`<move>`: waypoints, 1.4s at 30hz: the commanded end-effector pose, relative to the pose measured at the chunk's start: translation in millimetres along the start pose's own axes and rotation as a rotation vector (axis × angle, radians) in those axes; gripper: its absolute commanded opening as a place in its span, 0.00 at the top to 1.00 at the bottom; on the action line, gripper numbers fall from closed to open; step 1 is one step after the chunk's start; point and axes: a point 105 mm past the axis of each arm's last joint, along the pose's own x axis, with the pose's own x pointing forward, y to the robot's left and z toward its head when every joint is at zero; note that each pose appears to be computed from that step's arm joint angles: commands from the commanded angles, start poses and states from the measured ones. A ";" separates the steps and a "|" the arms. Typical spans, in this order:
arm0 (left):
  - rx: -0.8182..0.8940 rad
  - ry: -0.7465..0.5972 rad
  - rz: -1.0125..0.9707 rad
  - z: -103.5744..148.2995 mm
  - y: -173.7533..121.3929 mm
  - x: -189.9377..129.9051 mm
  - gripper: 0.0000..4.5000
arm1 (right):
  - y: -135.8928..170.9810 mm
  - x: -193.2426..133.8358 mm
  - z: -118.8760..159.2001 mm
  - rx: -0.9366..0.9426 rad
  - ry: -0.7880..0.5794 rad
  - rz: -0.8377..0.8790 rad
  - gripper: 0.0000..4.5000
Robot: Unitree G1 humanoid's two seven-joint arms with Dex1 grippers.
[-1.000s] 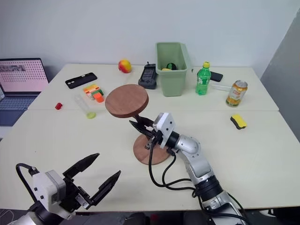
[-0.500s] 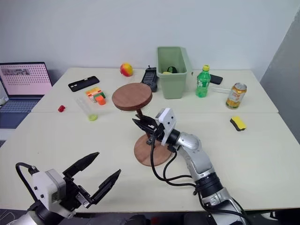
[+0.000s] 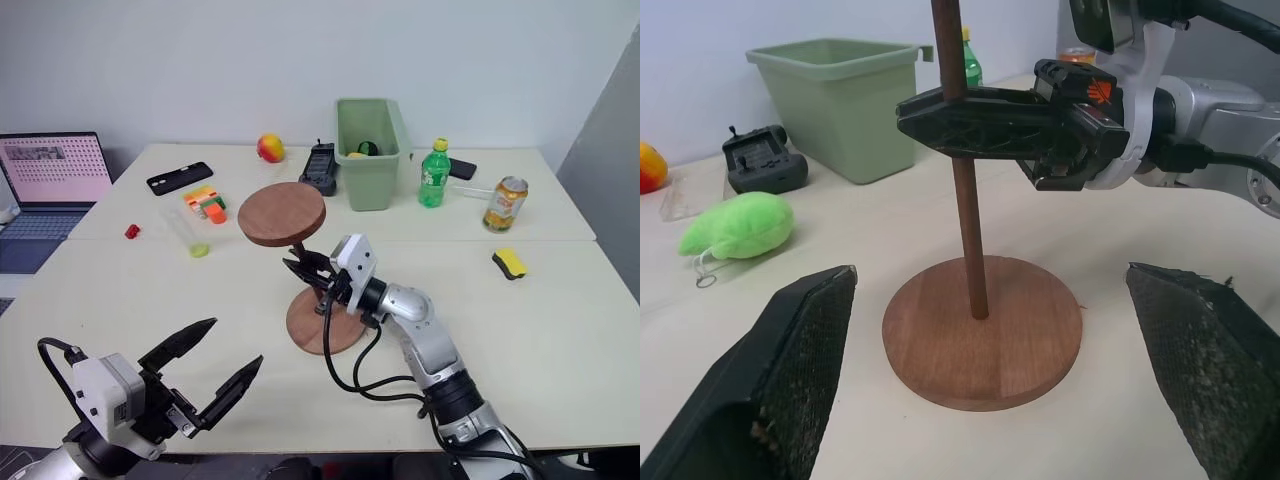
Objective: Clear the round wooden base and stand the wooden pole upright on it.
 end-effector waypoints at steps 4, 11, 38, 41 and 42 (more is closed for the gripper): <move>0.031 -0.027 -0.022 8.9 -2.4 2.0 0.00 | 2.7 -19.5 -29.0 0.073 0.247 0.027 0.94; 0.035 -0.033 -0.030 9.8 -2.4 4.0 0.00 | -0.4 -13.4 9.6 0.065 0.223 0.024 0.94; 0.018 -0.003 -0.077 2.5 21.6 14.1 0.00 | -0.3 -56.3 6.9 0.075 0.343 0.080 0.01; 0.014 0.069 -0.122 3.9 44.1 21.0 0.00 | -6.8 -86.1 8.1 0.088 0.401 0.073 0.01; -0.005 0.122 -0.157 2.3 48.5 21.9 0.00 | -8.7 -95.6 10.0 0.092 0.418 0.073 0.01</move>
